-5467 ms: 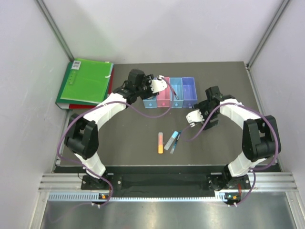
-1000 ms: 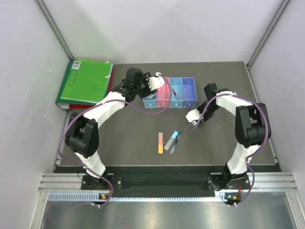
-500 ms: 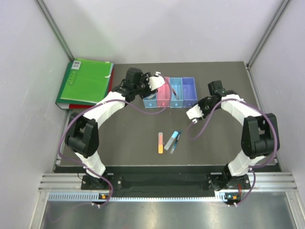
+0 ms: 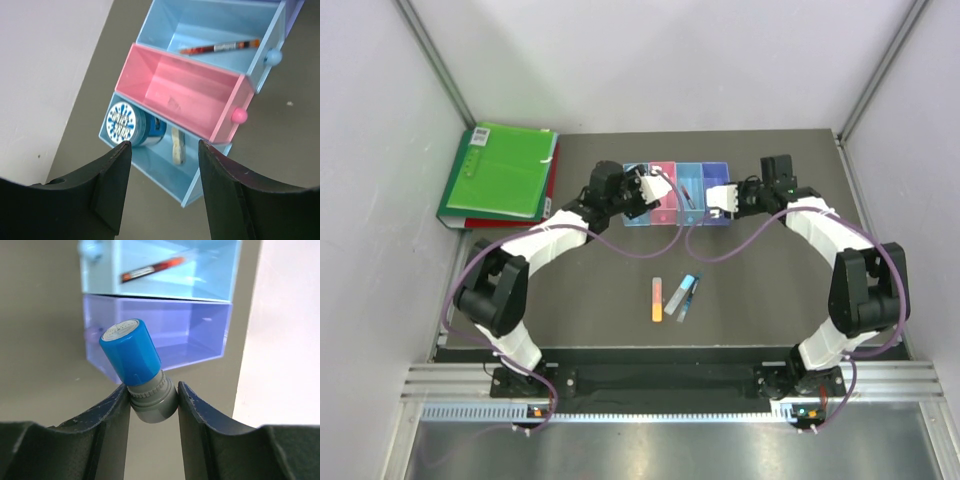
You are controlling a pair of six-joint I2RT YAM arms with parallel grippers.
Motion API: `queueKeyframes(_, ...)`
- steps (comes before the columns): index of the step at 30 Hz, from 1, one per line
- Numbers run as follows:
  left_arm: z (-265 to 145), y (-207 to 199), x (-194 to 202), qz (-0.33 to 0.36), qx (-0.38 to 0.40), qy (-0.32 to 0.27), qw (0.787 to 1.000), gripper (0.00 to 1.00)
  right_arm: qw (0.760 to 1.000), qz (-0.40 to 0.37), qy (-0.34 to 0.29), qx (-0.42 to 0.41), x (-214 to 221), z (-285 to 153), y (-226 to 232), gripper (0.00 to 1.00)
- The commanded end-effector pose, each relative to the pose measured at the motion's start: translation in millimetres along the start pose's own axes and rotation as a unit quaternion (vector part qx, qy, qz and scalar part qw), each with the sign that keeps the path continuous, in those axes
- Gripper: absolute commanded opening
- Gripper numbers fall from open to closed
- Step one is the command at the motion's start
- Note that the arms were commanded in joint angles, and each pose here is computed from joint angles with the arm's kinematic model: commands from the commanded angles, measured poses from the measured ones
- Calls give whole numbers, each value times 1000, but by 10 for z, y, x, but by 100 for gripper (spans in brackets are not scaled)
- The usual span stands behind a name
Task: Sort the stationery into containers
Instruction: Place the stationery in the storage box.
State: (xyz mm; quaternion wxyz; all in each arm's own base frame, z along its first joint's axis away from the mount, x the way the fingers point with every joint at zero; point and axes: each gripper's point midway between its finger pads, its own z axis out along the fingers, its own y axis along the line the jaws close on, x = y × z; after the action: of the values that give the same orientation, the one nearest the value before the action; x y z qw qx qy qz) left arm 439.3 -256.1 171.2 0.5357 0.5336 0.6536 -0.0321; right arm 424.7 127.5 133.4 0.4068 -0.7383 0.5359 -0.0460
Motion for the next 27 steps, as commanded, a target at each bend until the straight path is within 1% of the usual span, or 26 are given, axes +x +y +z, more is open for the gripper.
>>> queueKeyframes(1, -108, 251, -551, 7, -60, -111, 992, 61, 994, 54, -29, 92, -213, -157, -548, 3)
queueKeyframes(3, -83, 166, -515, 8, -59, -125, 990, 60, 992, 69, -31, 99, -250, -167, -566, 3)
queueKeyframes(4, -62, 182, -582, 14, -69, -147, 987, 60, 990, 73, -36, 111, -266, -180, -618, 3)
queueKeyframes(6, -18, 99, -570, 5, -68, -159, 985, 60, 987, 100, -44, 117, -306, -193, -646, 3)
queueKeyframes(7, 6, 121, -603, 4, -77, -173, 982, 60, 985, 107, -47, 125, -325, -215, -701, 3)
queueKeyframes(12, 90, 27, -661, -9, -77, -199, 977, 60, 973, 177, -68, 130, -409, -234, -806, 3)
queueKeyframes(17, 112, -6, -772, -9, -66, -220, 973, 60, 968, 195, -84, 136, -516, -253, -845, 3)
queueKeyframes(20, 112, -77, -869, -12, -44, -241, 970, 59, 965, 203, -89, 138, -556, -239, -847, 3)
queueKeyframes(23, 81, -195, -1010, -8, -3, -267, 964, 59, 965, 200, -88, 142, -570, -227, -836, 3)
queueKeyframes(24, 59, -299, -1063, -2, 24, -278, 960, 59, 966, 199, -86, 143, -573, -221, -832, 3)
queueKeyframes(27, -29, -442, -1173, 12, 65, -308, 949, 60, 967, 195, -83, 145, -578, -214, -804, 3)
